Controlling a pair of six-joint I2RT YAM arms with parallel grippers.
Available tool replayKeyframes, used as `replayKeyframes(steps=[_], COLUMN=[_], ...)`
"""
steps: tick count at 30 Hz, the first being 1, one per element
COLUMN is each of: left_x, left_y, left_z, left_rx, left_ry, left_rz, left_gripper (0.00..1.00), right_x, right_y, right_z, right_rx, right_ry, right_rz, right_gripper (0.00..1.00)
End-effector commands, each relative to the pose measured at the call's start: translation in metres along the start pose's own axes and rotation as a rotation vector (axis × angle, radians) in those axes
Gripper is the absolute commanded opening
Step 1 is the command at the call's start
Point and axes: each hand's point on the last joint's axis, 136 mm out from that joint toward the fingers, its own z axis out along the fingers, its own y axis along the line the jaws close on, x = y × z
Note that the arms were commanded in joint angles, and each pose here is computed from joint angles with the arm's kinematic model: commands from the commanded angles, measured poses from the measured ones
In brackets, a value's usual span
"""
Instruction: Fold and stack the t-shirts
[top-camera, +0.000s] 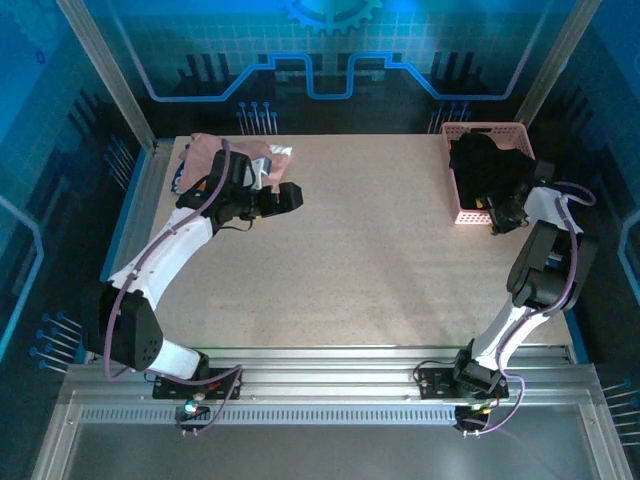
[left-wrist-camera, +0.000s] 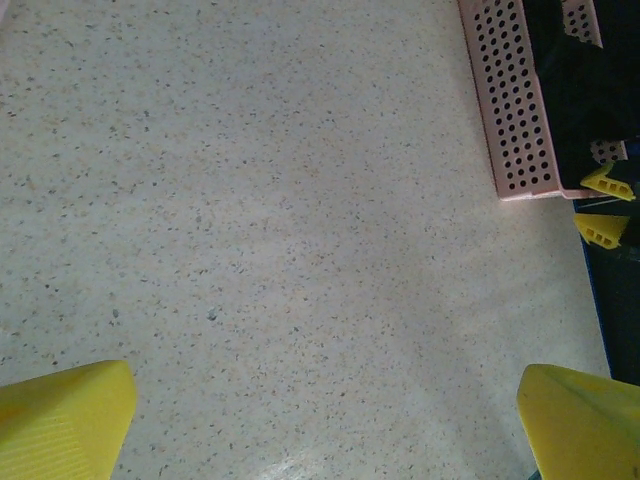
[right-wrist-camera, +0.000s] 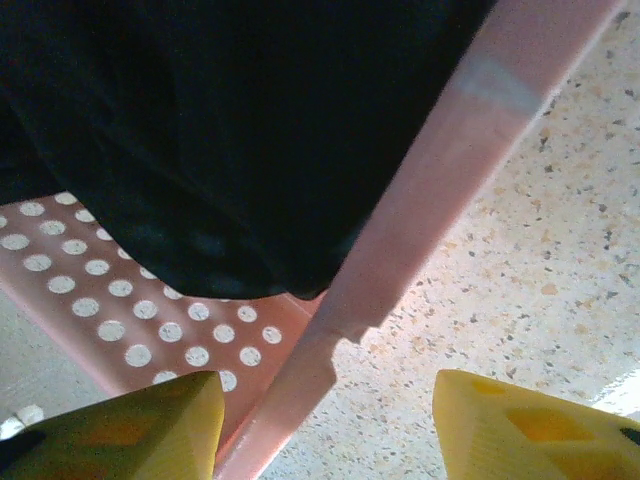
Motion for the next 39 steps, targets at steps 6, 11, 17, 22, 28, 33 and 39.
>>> replayKeyframes(steps=[6,11,17,22,28,33,39], left_x=[-0.002,0.0,0.0,-0.013,-0.028,-0.008,0.056], left_y=[-0.012,-0.009,-0.008,-0.02,-0.072,-0.129,-0.125], left_z=[0.0,0.001,0.004,0.006,0.025,0.067,0.138], left_rx=[0.044,0.035,0.032,0.049,0.09,0.143,-0.021], left_ry=[-0.002,0.004,0.01,-0.006,-0.002,0.119,0.406], left_rz=[0.021,0.024,0.025,0.031,0.159,0.245,0.249], left_gripper=[0.99,0.99,0.99,0.99,0.99,0.99,0.98], right_x=[-0.005,0.001,0.006,0.019,0.087,0.15,0.193], right_y=[-0.001,-0.022,-0.033,-0.01,-0.005,-0.019,-0.015], right_z=[0.002,0.018,0.034,0.017,0.007,0.008,0.009], right_rx=[0.047,0.109,0.142,0.152,0.233,0.298,0.264], right_ry=[0.015,0.033,0.053,0.049,0.142,0.174,0.206], right_rz=[0.021,0.056,0.065,-0.134,-0.492,-0.65,-0.744], right_gripper=[0.6,0.58,0.46,0.19,0.04,0.02,0.01])
